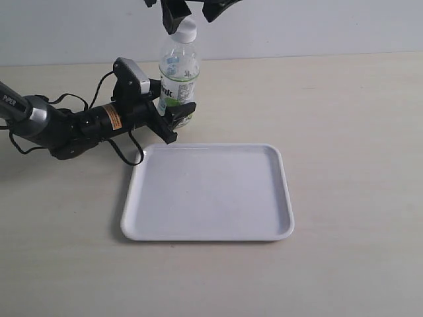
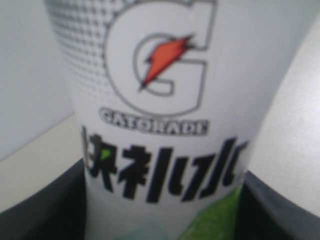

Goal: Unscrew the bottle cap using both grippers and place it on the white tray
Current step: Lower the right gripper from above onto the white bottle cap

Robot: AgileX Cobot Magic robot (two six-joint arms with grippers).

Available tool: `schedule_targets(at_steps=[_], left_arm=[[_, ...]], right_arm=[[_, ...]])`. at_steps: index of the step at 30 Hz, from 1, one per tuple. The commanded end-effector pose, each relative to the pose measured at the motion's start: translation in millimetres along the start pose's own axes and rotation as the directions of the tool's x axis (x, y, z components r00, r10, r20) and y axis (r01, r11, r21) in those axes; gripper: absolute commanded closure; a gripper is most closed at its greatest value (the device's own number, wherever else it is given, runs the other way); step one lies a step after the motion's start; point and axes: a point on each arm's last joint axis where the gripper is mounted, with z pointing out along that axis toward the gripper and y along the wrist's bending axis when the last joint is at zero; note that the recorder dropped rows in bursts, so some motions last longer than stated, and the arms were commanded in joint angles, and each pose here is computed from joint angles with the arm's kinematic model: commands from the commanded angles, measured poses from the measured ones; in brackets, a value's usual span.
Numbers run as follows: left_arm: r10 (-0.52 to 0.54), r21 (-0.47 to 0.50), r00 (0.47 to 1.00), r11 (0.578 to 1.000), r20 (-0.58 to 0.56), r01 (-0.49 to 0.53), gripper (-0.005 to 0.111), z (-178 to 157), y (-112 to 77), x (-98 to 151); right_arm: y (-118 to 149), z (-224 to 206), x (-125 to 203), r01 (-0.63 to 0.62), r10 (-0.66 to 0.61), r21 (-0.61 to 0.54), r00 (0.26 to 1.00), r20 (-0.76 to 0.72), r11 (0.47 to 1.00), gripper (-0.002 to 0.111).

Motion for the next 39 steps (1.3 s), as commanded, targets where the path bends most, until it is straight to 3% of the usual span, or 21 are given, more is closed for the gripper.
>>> schedule_targets(at_steps=[1, 10, 39], left_arm=[[0.048, 0.022, 0.998, 0.999, -0.036, -0.047, 0.107, 0.3, -4.6, 3.1], [0.064, 0.023, 0.997, 0.998, -0.036, -0.063, 0.107, 0.3, -4.6, 3.1], [0.064, 0.023, 0.997, 0.998, -0.036, -0.063, 0.107, 0.3, -4.6, 3.1]], right_arm=[[-1.1, 10.4, 2.2, 0.003, -0.003, 0.008, 1.0, -0.029, 1.0, 0.042], [-1.1, 11.4, -5.3, 0.003, -0.003, 0.008, 0.999, 0.054, 1.0, 0.042], [-1.9, 19.7, -1.4, 0.004, -0.004, 0.012, 1.0, 0.013, 1.0, 0.044]])
